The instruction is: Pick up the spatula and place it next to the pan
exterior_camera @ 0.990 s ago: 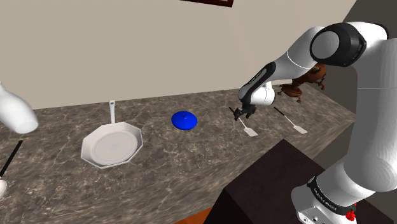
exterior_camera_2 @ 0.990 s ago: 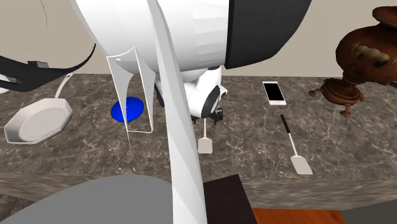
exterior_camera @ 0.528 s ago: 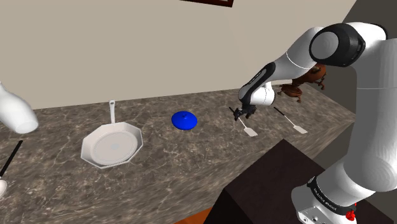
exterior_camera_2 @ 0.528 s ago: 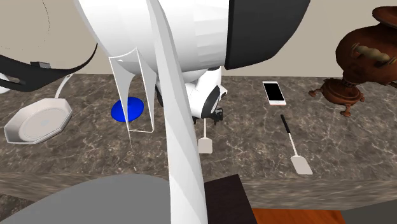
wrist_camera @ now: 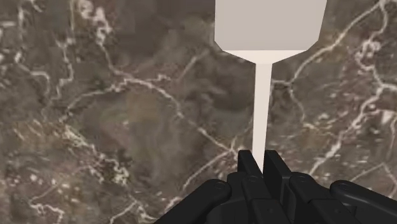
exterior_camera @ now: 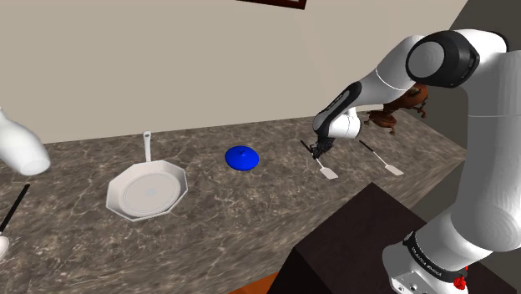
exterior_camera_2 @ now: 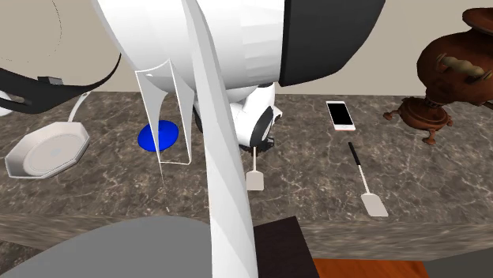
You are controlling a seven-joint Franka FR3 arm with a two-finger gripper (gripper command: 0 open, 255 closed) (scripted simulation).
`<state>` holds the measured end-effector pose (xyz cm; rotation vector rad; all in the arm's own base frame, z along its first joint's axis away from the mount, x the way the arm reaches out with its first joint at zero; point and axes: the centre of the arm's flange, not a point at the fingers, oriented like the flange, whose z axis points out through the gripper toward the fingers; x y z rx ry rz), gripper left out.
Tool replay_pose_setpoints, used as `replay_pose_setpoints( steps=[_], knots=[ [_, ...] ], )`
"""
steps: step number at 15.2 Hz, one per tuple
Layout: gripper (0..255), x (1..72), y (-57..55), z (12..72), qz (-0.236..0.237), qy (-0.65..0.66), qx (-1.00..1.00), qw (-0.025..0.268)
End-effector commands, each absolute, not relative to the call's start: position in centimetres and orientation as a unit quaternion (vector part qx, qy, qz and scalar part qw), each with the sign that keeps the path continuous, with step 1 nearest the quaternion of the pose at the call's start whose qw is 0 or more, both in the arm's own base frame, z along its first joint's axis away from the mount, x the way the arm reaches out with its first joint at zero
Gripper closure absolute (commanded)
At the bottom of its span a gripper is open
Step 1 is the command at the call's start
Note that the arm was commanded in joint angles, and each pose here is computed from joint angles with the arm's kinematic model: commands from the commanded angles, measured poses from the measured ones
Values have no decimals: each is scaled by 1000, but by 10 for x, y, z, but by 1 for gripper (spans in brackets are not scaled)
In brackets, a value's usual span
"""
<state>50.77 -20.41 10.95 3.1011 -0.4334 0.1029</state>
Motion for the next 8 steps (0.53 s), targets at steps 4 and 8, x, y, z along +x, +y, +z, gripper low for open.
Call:
replay_pose_setpoints(
  steps=[4,8],
  knots=[
    [255,508,-204,120,33,-138,990,4],
    [255,508,-204,141,33,-138,990,4]
  ],
)
